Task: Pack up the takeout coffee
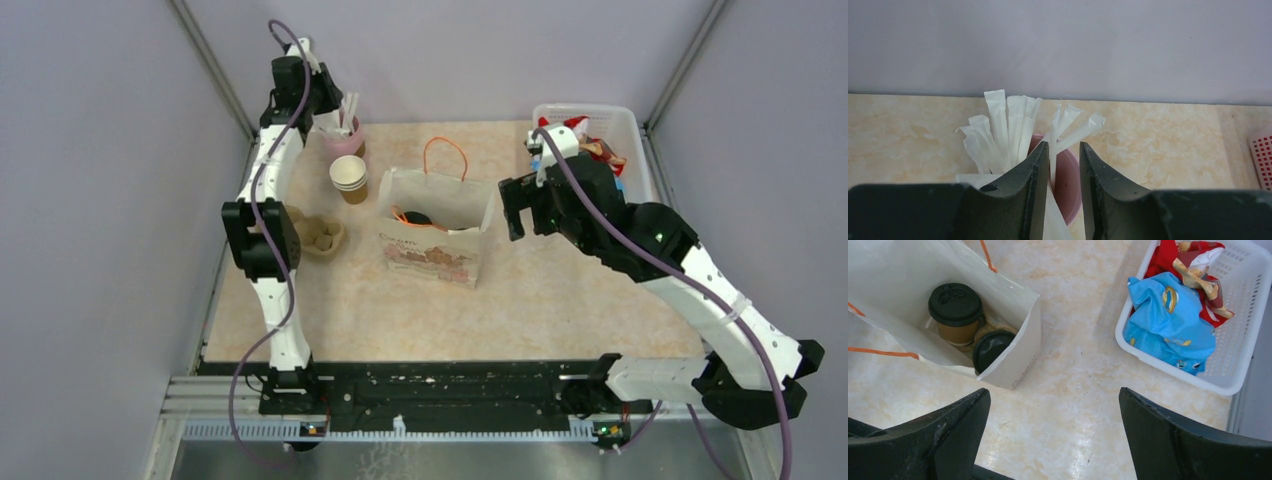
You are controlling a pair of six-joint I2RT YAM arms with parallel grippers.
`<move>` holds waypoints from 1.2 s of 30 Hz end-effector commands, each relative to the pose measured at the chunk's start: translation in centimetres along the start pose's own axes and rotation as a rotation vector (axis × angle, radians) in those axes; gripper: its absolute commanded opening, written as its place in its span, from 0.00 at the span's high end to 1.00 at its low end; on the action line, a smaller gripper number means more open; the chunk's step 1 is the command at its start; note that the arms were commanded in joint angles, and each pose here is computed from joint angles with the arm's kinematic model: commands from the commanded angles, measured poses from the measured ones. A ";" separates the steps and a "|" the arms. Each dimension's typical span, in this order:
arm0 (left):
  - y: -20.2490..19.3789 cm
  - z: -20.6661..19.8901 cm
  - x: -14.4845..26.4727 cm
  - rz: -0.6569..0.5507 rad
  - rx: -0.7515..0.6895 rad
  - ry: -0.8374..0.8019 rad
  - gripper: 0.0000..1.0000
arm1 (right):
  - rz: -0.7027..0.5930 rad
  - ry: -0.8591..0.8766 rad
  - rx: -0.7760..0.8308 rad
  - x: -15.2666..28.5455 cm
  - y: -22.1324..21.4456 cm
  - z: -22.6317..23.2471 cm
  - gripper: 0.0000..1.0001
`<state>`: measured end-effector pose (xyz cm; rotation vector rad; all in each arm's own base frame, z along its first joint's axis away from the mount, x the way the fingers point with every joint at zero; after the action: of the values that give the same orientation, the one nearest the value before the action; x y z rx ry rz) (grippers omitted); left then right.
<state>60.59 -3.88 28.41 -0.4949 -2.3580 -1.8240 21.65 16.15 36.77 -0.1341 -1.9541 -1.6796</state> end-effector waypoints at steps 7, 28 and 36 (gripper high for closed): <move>1.4 -0.4 -2.2 -0.101 -0.003 -0.046 0.65 | -0.046 -0.037 0.011 -0.3 1.6 -1.2 0.01; 1.4 -0.1 -4.0 -0.147 -0.037 -0.064 0.88 | -0.049 -0.043 0.040 -0.6 2.1 -1.3 0.01; 7.3 -1.9 0.2 -0.265 -0.106 -0.077 0.98 | -0.074 -0.029 0.035 -0.2 2.2 -1.3 0.01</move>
<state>64.20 -4.03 25.24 -0.4718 -2.3856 -1.8787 23.11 15.73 36.64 -0.1448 -2.0323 -1.6149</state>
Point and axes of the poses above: each gripper's point midway between its finger pads, its own x axis back along the fingers, its own z axis along the line the jaws close on, y = z × x, the point moved 3 cm from there along x, back along the fingers, and after that the axes turned 1 degree about -x, right-handed, at the moved point
